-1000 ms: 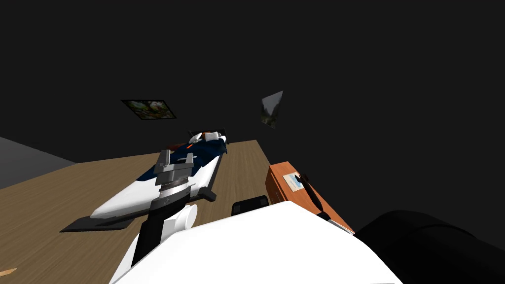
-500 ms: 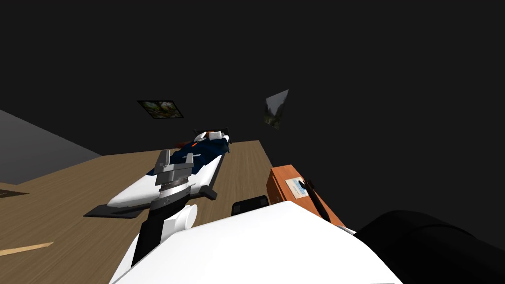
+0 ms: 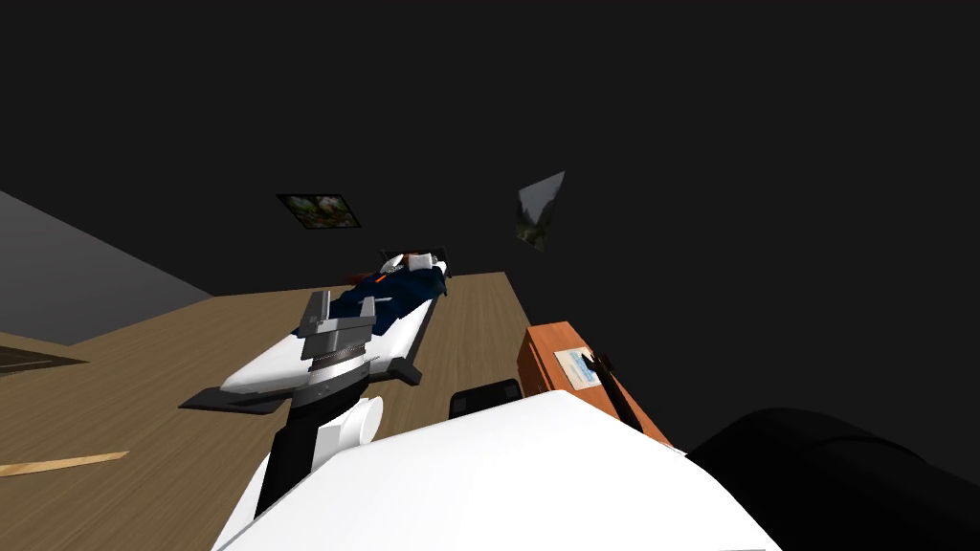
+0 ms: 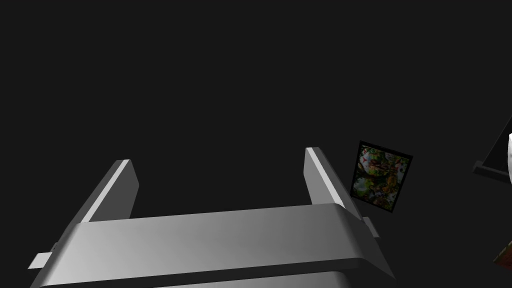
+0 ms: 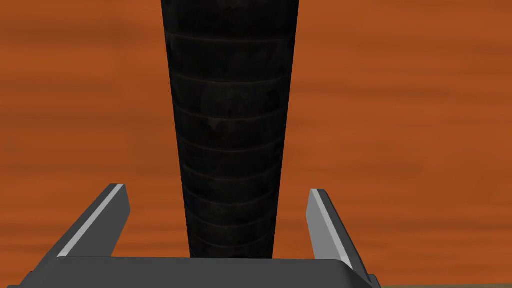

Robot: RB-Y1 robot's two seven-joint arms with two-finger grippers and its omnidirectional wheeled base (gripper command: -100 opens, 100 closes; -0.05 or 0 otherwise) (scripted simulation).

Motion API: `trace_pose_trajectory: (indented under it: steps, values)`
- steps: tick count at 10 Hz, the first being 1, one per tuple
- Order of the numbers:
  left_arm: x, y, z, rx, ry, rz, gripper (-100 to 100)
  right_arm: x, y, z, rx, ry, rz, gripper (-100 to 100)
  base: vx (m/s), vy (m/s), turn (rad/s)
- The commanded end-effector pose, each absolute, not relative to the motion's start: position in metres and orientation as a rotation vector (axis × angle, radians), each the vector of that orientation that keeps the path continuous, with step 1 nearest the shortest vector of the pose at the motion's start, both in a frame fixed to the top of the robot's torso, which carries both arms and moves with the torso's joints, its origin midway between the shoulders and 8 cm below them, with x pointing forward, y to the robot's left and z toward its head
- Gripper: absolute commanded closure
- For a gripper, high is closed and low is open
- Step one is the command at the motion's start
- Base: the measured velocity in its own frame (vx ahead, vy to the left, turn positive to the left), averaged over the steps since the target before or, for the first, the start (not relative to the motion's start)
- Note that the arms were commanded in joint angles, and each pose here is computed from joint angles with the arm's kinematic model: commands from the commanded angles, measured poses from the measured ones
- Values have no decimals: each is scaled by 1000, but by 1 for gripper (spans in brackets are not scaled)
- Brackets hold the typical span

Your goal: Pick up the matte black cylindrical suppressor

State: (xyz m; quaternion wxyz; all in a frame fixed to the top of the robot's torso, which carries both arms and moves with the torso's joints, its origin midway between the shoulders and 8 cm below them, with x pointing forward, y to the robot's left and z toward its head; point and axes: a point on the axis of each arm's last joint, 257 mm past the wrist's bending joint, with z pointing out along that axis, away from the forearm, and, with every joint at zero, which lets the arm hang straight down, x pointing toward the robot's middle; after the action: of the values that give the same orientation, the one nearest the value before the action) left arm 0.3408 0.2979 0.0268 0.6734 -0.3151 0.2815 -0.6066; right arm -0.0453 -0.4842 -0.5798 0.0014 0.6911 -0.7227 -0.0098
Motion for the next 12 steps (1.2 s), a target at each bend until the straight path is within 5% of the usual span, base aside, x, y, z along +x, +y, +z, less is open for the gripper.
trace_pose_trajectory:
  steps: [1,3,4,8,9,10,12]
  values:
    - [341,298,27,-709,634,-1365,0,-49,-476,-589,2157,-2281,-29,-100,-10,-53,63]
    - [341,298,27,-709,634,-1365,0,-51,-474,-590,2155,-2284,-30,-100,-5,-31,34]
    - [341,298,27,-709,634,-1365,0,-51,-474,-591,2155,-2284,-28,100,0,0,0]
    - [341,298,27,-709,633,-1365,0,-52,-474,-591,2154,-2283,-31,100,0,0,0]
    - [341,298,27,-709,633,-1365,0,-52,-474,-591,2154,-2283,-31,0,0,0,0]
    - [341,298,27,-709,633,-1365,0,-47,-481,-584,2164,-2275,-29,100,4,32,-75]
    - [341,298,27,-709,633,-1365,0,-43,-487,-576,2174,-2264,-29,100,8,45,-61]
